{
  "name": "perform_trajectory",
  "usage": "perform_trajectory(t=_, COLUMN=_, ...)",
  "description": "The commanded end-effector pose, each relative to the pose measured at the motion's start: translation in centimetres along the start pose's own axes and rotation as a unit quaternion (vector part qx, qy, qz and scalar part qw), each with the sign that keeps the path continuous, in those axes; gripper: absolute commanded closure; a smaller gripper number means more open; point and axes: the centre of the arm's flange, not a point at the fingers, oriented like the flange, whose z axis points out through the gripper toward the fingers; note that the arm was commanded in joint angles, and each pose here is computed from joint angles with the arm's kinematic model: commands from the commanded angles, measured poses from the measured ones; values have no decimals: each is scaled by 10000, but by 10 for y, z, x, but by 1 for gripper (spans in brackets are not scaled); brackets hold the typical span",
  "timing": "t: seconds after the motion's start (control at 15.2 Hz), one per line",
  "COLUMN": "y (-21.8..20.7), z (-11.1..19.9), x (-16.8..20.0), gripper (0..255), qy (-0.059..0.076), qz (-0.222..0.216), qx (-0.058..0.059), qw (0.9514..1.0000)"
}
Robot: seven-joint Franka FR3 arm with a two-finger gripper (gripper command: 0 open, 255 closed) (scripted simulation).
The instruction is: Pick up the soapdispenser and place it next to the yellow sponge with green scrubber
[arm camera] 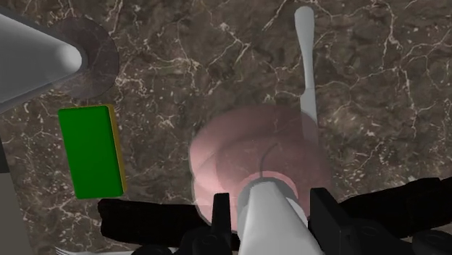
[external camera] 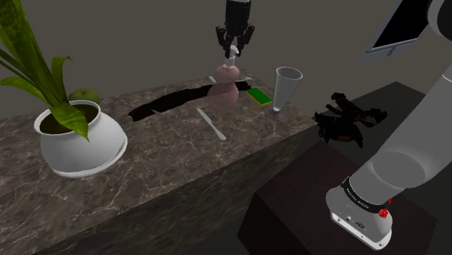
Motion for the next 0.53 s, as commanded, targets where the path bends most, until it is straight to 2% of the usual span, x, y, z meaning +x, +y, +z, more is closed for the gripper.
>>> perform_trajectory(t=0.0, y=0, z=3, x=1, gripper=255, qy=10, qz=0, qx=3, qw=10000)
perform_trajectory(t=0.4, y=0, z=3, x=1, gripper=255, qy=10, qz=0, qx=3, qw=10000)
perform_trajectory(t=0.46, y=0, z=3, x=1, gripper=0, qy=10, qz=0, qx=3, qw=10000)
